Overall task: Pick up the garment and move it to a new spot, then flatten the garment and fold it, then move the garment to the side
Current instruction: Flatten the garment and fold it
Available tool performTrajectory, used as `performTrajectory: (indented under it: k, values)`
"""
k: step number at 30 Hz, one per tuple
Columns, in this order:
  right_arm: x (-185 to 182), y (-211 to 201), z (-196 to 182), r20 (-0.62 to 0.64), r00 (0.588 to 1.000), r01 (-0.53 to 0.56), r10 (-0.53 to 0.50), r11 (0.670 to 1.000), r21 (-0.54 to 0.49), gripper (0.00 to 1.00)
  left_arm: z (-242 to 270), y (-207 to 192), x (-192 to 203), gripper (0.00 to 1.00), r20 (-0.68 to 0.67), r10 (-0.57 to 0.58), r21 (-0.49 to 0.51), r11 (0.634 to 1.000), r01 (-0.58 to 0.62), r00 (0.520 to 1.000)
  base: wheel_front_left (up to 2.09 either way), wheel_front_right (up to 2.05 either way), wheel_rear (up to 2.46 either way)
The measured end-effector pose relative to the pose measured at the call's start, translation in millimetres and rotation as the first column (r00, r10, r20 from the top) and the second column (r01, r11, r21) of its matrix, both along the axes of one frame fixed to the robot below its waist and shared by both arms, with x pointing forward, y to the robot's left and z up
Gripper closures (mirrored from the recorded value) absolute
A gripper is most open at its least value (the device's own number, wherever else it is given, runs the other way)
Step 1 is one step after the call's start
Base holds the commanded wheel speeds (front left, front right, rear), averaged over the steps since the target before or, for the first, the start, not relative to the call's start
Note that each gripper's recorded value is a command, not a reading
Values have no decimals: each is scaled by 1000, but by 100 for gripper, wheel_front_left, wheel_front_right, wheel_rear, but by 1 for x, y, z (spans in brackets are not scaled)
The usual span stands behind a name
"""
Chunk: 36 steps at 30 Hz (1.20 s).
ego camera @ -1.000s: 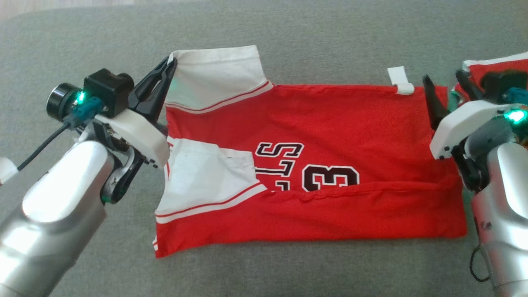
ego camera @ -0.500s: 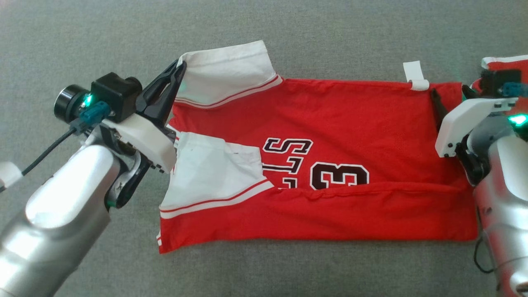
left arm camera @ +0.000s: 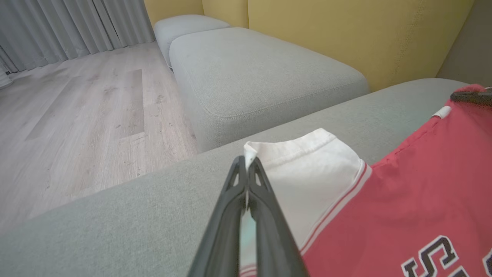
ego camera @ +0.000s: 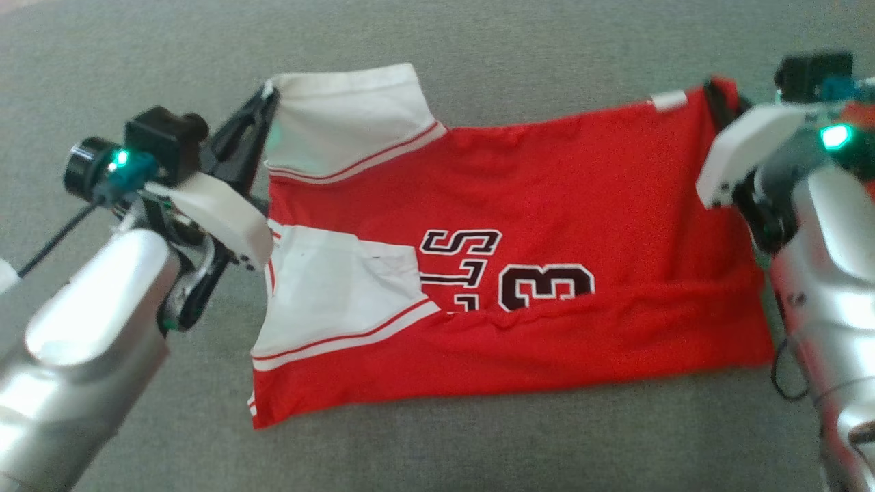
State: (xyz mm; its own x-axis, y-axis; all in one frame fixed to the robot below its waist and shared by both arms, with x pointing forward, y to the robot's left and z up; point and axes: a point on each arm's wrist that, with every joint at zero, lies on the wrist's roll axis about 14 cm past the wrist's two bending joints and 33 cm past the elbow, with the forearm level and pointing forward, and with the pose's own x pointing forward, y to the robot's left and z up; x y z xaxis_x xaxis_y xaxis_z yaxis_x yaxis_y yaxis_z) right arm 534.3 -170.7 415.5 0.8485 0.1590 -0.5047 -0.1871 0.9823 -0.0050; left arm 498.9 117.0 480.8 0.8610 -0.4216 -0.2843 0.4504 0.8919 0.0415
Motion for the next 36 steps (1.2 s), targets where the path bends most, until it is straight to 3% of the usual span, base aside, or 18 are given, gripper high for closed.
performTrajectory:
  k: [5,15,20,29,36]
  values:
    - [22,7,48,143,989,-46,42,999,25,100,7,3,18,100,22,14,10,1000,-15,1000,0,0,0]
    - [50,12,81,284,956,-100,78,993,63,100,32,15,81,100,165,26,71,997,-39,986,0,0,0]
    - [67,9,106,379,924,-90,52,993,81,100,54,12,103,100,269,33,46,998,-47,962,0,0,0]
    - [64,18,97,359,932,-100,57,990,101,100,43,14,91,100,231,11,58,998,-25,973,0,0,0]
    - [47,13,81,298,950,-116,92,991,64,100,16,15,53,100,149,-46,94,995,32,988,0,0,0]
